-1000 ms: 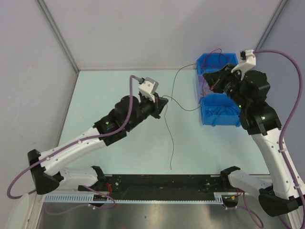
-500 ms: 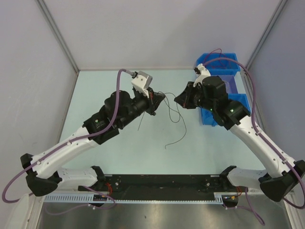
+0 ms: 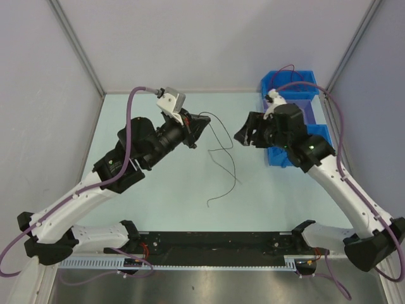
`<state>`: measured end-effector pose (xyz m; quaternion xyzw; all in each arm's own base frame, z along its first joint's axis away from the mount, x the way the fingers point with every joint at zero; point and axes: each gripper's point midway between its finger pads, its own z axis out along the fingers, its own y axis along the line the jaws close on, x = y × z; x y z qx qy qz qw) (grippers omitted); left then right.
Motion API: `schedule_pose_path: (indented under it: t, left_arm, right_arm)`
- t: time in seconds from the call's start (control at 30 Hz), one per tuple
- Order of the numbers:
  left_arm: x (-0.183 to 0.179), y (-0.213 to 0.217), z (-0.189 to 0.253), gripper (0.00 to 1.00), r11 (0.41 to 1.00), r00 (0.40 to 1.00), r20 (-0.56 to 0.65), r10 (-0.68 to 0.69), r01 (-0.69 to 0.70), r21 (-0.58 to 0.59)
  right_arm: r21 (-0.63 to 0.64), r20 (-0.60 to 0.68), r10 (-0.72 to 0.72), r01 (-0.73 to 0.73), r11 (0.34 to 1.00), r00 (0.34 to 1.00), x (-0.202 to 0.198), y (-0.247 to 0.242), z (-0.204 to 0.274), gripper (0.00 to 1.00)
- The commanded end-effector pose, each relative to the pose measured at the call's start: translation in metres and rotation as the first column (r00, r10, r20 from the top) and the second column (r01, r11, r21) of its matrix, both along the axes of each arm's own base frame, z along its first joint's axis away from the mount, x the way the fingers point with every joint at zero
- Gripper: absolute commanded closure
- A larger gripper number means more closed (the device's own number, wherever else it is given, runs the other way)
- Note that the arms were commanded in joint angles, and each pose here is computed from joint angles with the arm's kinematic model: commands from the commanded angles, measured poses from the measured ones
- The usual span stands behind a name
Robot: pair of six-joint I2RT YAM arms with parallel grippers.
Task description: Untangle the cables
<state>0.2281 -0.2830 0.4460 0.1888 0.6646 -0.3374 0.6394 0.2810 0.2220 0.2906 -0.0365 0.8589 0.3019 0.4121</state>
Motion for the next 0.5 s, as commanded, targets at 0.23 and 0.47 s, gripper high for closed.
schedule_pose_path:
  t: [0.23,0.47]
  left_arm:
    - [0.003,0.008,-0.002,1.00,0.999,1.000,0.009,0.024,-0.024,0.023]
    - [0.006,0.005,0.005,1.00,1.000,1.000,0.012,0.019,-0.019,0.015]
  right_arm:
    - [0.149,0.401,0.112,-0.185,0.971,0.909,-0.045,-0.035,0.122,0.31]
    - [0.135,0.468,0.254,-0.352,0.926,0.847,-0.076,-0.021,0.121,0.30]
